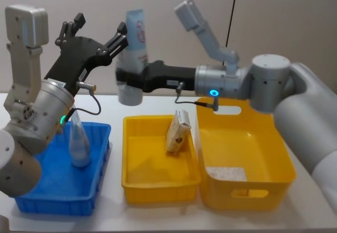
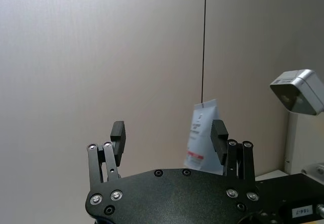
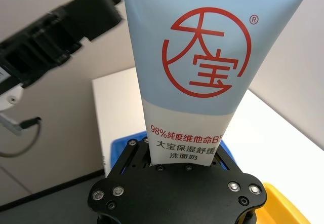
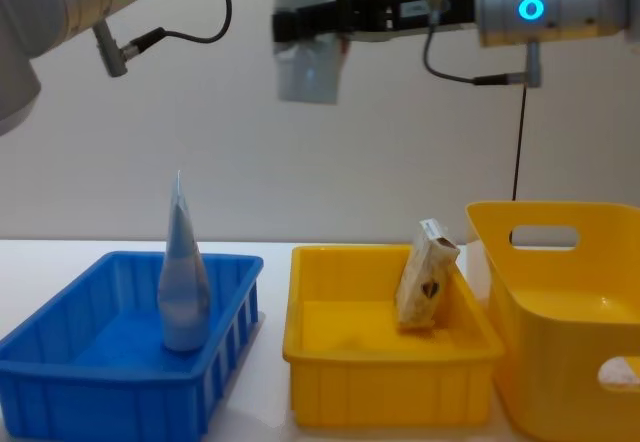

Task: Bimanual collaborative sorting of washing and personal care products

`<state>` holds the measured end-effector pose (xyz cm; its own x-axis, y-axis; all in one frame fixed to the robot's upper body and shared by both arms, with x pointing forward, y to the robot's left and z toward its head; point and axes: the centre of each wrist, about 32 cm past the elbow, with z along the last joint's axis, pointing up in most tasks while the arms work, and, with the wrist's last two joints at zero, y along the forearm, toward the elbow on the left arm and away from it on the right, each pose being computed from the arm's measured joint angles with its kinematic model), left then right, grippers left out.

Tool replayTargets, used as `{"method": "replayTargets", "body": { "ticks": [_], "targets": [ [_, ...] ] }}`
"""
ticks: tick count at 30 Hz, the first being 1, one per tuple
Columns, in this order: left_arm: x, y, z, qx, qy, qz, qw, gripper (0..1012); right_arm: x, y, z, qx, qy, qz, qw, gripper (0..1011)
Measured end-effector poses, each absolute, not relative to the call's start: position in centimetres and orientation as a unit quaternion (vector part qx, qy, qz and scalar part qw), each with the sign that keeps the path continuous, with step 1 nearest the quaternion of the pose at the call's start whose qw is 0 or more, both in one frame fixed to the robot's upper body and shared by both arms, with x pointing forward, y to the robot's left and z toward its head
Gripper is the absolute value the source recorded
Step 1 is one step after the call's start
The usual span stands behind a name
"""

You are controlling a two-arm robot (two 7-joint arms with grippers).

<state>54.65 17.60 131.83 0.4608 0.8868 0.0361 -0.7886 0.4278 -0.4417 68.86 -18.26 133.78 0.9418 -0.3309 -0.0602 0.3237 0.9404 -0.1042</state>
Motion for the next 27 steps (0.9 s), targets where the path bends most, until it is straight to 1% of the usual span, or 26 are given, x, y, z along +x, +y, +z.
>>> {"method": "replayTargets", "body": {
  "ticks": [16, 19, 21, 27],
  "targets": [
    [54.6, 17.6, 131.8, -0.185, -0.133, 0.502, 0.834, 1001, 65.5, -23.2, 134.4, -0.076, 0.053, -0.288, 0.953, 225],
    [54.6, 17.6, 131.8, -0.185, -0.133, 0.502, 0.834, 1001, 64.8, -24.4, 134.4, -0.087, 0.062, -0.317, 0.942, 226],
    [54.6, 17.6, 131.8, -0.185, -0.133, 0.502, 0.834, 1001, 64.6, -24.6, 134.5, -0.088, 0.063, -0.323, 0.940, 226],
    [54.6, 17.6, 131.8, -0.185, -0.133, 0.502, 0.834, 1001, 63.4, -26.6, 134.7, -0.110, 0.084, -0.373, 0.917, 225]
  ]
}}
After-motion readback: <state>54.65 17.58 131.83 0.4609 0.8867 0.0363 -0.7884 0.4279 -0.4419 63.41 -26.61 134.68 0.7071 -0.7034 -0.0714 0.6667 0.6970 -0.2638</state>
